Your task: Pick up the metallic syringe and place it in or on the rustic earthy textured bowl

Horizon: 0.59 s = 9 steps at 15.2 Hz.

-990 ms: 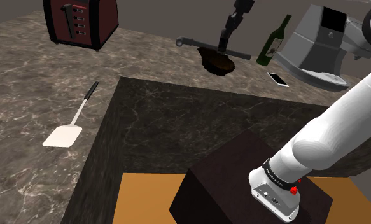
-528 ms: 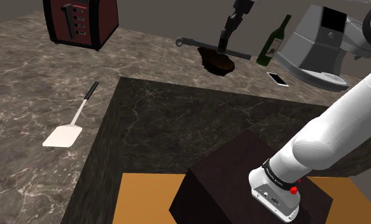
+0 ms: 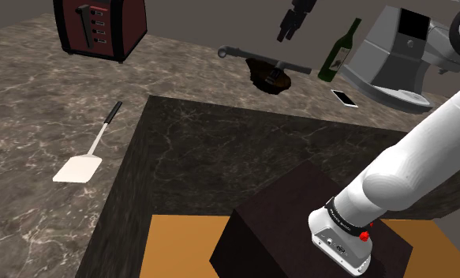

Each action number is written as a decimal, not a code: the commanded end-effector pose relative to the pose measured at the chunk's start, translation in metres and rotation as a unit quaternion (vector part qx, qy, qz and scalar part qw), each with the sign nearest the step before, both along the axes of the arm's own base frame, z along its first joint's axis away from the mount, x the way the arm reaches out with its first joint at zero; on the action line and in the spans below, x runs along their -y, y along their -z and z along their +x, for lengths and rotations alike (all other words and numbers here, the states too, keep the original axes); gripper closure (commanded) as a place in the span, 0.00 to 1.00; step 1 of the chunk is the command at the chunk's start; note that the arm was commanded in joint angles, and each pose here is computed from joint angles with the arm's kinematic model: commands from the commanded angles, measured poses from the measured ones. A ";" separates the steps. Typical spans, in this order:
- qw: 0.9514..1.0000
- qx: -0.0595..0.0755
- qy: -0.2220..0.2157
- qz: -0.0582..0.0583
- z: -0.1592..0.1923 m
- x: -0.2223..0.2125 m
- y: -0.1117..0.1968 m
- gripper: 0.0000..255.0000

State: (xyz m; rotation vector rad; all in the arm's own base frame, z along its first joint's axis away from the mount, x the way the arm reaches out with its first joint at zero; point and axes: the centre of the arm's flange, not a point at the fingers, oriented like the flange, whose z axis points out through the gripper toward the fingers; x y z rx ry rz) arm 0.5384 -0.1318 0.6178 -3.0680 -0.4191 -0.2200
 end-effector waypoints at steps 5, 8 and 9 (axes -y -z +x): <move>1.000 0.000 0.000 0.000 -0.004 0.002 -0.033 0.00; 1.000 0.000 0.000 0.000 -0.004 0.002 -0.033 0.00; 1.000 0.000 0.000 0.000 -0.004 0.002 -0.033 0.00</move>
